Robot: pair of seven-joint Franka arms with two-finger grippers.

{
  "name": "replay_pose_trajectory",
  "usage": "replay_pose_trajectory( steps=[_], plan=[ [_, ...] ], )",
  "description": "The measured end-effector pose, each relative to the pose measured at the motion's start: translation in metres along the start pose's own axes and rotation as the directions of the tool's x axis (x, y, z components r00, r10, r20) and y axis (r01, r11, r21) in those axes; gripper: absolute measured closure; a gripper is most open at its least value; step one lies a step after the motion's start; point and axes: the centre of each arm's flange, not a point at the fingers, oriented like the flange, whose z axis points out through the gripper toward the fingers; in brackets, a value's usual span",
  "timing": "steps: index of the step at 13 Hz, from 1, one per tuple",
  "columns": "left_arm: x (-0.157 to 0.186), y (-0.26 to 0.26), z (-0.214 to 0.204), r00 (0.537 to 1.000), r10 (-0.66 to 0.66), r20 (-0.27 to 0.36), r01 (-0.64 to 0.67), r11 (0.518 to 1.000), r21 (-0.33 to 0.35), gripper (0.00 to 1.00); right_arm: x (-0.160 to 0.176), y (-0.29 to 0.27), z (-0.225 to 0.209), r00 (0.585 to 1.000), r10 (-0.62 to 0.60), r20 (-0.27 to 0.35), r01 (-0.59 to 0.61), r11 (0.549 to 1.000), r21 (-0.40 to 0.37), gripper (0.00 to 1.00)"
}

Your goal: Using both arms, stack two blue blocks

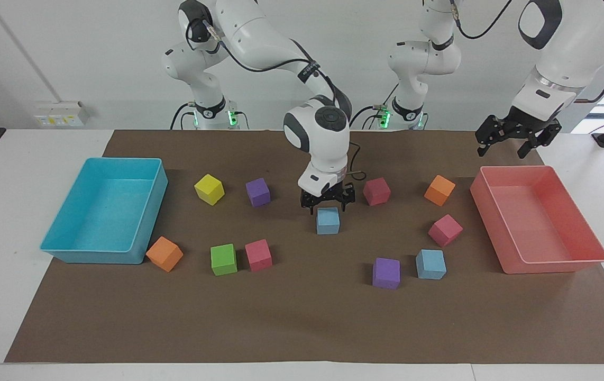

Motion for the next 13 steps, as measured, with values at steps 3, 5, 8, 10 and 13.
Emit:
replay_pose_trajectory(
  steps=[3,5,8,10,13],
  plan=[
    [0.002,0.001,0.004,1.0,0.002,0.005,-0.002,1.0,0.0,0.0,0.013,0.034,-0.055,0.999,0.032,-0.032,-0.033,0.999,-0.013,0.0],
    [0.011,0.004,0.013,1.0,0.007,-0.003,-0.007,1.0,0.003,0.0,0.019,0.068,-0.094,0.997,0.077,-0.028,-0.078,0.997,-0.024,0.0],
    [0.033,0.007,0.034,0.999,0.012,-0.047,-0.012,1.0,0.01,0.0,0.021,0.111,-0.141,0.991,0.136,-0.02,-0.137,0.99,-0.032,0.0],
    [0.05,0.014,0.056,0.998,0.024,-0.058,-0.023,1.0,0.014,0.0,0.019,0.127,-0.161,0.987,0.157,-0.012,-0.158,0.987,-0.036,0.0],
    [0.074,0.045,0.098,0.997,0.048,-0.065,-0.047,0.999,0.019,0.0,0.019,0.146,-0.169,0.991,0.134,0.015,-0.134,0.991,-0.022,0.0]
  ],
)
